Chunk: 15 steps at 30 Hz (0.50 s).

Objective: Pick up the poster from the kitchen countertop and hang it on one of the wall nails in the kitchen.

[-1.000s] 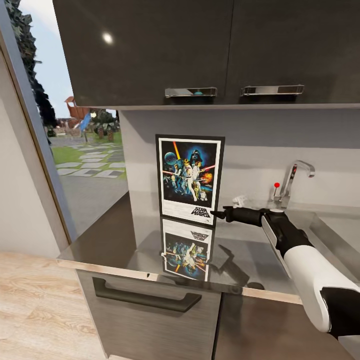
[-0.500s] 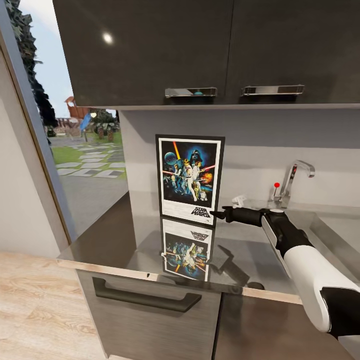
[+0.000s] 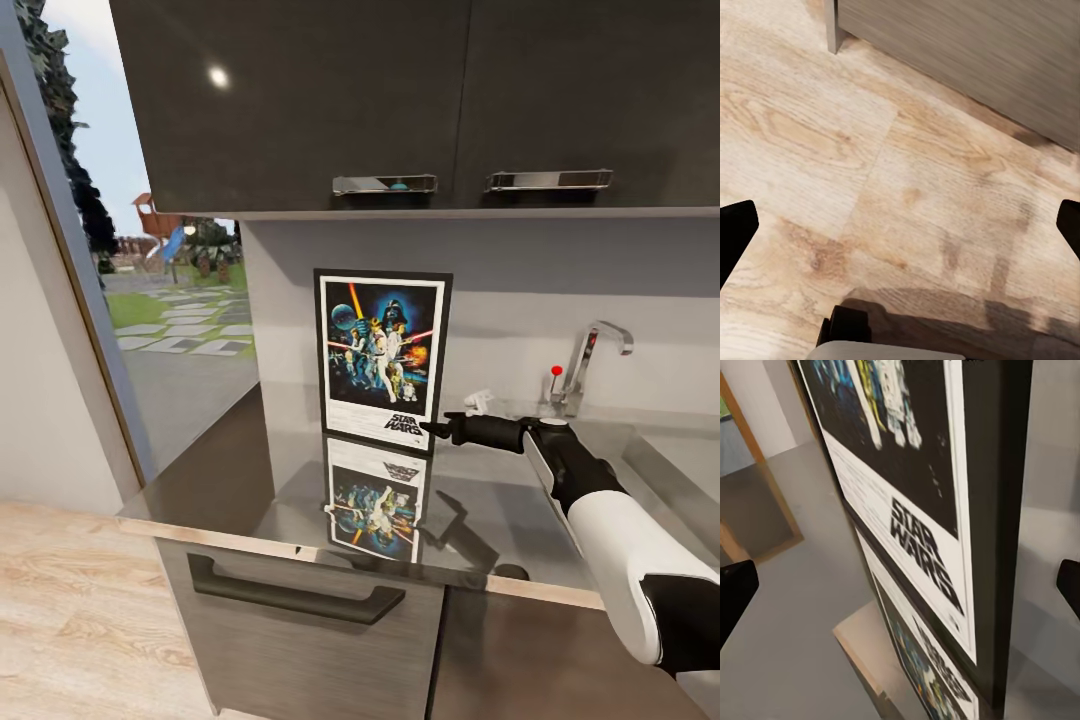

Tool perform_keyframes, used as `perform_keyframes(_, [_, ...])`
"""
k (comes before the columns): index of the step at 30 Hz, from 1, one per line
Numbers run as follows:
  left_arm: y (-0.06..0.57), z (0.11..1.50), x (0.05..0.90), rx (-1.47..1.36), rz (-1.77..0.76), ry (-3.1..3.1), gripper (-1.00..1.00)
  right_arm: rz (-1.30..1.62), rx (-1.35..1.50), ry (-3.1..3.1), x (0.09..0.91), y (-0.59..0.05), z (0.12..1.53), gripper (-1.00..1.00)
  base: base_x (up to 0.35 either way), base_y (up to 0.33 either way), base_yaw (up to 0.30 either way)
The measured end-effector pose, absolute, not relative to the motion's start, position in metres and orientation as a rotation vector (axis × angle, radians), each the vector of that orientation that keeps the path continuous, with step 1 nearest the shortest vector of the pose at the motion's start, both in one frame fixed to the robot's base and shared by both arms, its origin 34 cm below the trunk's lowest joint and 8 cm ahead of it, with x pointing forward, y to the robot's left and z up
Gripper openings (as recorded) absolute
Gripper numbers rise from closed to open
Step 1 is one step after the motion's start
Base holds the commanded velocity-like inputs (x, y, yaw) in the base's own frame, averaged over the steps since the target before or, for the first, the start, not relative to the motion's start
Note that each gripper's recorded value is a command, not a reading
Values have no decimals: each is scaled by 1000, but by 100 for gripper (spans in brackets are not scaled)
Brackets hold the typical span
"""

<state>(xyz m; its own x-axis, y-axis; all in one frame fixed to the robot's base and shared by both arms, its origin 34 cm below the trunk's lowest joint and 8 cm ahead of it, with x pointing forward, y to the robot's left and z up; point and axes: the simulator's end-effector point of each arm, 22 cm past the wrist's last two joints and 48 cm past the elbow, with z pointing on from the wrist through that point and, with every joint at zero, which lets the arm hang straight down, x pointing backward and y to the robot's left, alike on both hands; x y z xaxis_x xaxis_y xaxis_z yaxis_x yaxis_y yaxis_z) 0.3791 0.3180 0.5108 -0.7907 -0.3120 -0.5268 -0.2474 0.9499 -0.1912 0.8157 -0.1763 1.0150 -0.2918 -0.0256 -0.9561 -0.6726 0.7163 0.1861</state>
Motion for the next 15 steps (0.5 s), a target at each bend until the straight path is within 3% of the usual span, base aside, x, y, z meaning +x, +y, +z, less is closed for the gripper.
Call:
perform_keyframes(7, [318, 511, 379, -396, -150, 2524, 100, 700, -553, 1771, 816, -176, 1015, 100, 31, -100, 1])
perform_keyframes(15, [318, 511, 379, -396, -150, 2524, 100, 700, -552, 1771, 816, -177, 1015, 100, 10, -20, 0])
